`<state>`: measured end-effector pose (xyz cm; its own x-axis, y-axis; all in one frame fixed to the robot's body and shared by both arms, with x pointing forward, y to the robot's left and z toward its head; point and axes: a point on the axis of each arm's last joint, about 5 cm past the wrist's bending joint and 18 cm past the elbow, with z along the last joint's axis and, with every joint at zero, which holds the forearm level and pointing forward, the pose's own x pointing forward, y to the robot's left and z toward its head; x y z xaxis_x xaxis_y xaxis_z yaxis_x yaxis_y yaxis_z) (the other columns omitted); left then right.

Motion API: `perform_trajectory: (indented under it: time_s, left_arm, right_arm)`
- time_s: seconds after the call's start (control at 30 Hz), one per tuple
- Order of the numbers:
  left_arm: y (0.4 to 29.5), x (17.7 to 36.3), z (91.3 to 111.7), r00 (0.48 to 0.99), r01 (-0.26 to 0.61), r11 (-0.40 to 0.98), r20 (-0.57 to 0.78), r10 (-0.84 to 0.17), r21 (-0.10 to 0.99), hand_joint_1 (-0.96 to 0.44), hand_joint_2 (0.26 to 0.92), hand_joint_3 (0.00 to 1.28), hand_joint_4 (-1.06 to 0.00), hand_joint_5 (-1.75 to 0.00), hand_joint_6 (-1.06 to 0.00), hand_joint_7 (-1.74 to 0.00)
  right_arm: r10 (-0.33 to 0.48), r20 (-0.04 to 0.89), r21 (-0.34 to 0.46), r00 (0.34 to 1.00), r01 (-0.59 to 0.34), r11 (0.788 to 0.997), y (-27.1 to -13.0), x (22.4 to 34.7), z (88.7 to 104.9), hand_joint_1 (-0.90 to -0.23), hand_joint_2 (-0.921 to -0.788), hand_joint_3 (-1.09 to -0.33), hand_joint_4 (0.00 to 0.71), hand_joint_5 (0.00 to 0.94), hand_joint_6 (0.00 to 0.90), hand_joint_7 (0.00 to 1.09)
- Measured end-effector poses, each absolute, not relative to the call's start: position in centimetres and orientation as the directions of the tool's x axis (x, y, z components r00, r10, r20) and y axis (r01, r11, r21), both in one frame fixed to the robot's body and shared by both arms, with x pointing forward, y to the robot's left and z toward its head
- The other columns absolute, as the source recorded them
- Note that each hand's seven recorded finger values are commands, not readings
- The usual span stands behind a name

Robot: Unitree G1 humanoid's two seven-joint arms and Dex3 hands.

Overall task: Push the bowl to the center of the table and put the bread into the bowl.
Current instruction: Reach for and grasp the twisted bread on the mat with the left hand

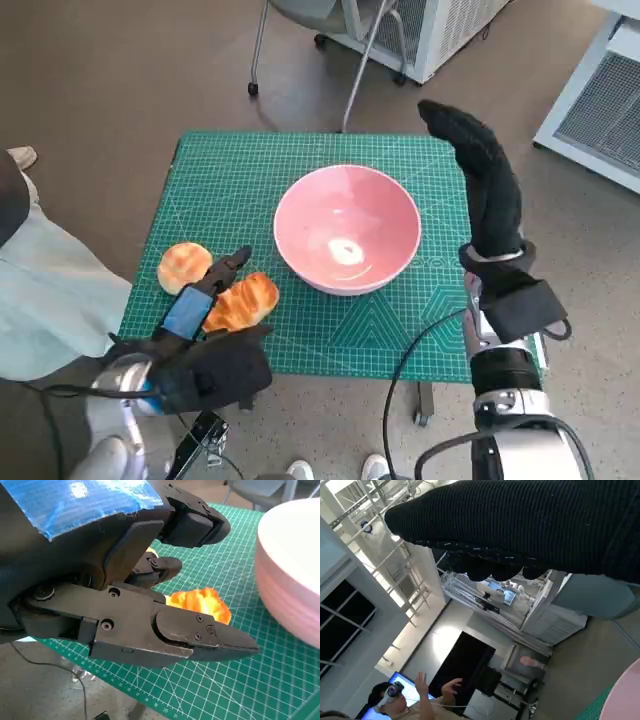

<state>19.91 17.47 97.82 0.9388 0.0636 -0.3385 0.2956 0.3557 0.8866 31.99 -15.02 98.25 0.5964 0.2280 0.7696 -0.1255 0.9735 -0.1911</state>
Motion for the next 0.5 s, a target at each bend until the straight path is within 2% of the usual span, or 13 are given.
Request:
perform_trajectory:
  time_s: [0.17, 0.3, 0.33, 0.37, 0.4, 0.43, 0.47, 0.5]
  left_arm:
    - [17.4, 20.6, 96.5, 0.929, 0.308, 0.351, -0.360, 0.091, 0.884, -0.30, 0.811, 0.00, -0.26, -0.03, -0.34, -0.03]
    - [17.4, 21.3, 95.8, 0.928, 0.303, 0.344, -0.358, 0.107, 0.889, -0.20, 0.811, 0.00, -0.37, -0.06, -0.40, -0.05]
    - [17.3, 21.4, 95.7, 0.927, 0.305, 0.340, -0.359, 0.108, 0.890, -0.15, 0.815, 0.00, -0.42, -0.19, -0.43, -0.04]
    - [17.3, 21.6, 95.5, 0.927, 0.306, 0.334, -0.359, 0.110, 0.891, -0.13, 0.817, 0.00, -0.42, -0.27, -0.45, -0.04]
    - [17.3, 21.7, 95.3, 0.927, 0.306, 0.329, -0.358, 0.112, 0.894, -0.07, 0.820, 0.00, -0.38, -0.66, -0.50, -0.05]
    - [17.3, 21.8, 95.2, 0.928, 0.304, 0.324, -0.356, 0.112, 0.896, -0.03, 0.824, 0.01, -0.34, -0.94, -0.53, -0.05]
    - [17.4, 21.9, 95.1, 0.929, 0.303, 0.319, -0.354, 0.113, 0.898, 0.05, 0.822, 0.08, -0.38, -1.03, -0.57, -0.07]
    - [17.4, 22.0, 94.9, 0.931, 0.300, 0.311, -0.348, 0.111, 0.902, 0.17, 0.775, 0.27, -0.45, -1.18, -0.62, -0.13]
  right_arm:
    - [0.231, 0.769, -0.190, 0.596, -0.132, 0.973, -15.0, 32.0, 98.2, -0.442, -0.921, -0.638, 0.440, 0.001, 0.185, 0.89]
    - [0.228, 0.769, -0.183, 0.597, -0.136, 0.974, -15.1, 32.0, 98.2, -0.439, -0.921, -0.638, 0.440, 0.001, 0.184, 0.89]
    - [0.227, 0.769, -0.181, 0.597, -0.138, 0.974, -15.1, 31.9, 98.1, -0.439, -0.921, -0.638, 0.440, 0.001, 0.184, 0.89]
    - [0.226, 0.769, -0.179, 0.598, -0.139, 0.974, -15.1, 31.9, 98.1, -0.439, -0.921, -0.637, 0.440, 0.001, 0.184, 0.89]
    - [0.225, 0.769, -0.176, 0.598, -0.140, 0.974, -15.1, 31.9, 98.1, -0.440, -0.921, -0.637, 0.440, 0.001, 0.183, 0.89]
    - [0.225, 0.769, -0.176, 0.599, -0.141, 0.974, -15.1, 31.9, 98.1, -0.441, -0.921, -0.637, 0.440, 0.001, 0.183, 0.89]
    - [0.226, 0.768, -0.176, 0.599, -0.141, 0.974, -15.1, 31.9, 98.0, -0.442, -0.921, -0.636, 0.440, 0.001, 0.183, 0.89]
    - [0.227, 0.767, -0.177, 0.600, -0.143, 0.974, -15.1, 31.9, 98.0, -0.443, -0.921, -0.636, 0.440, 0.001, 0.182, 0.89]
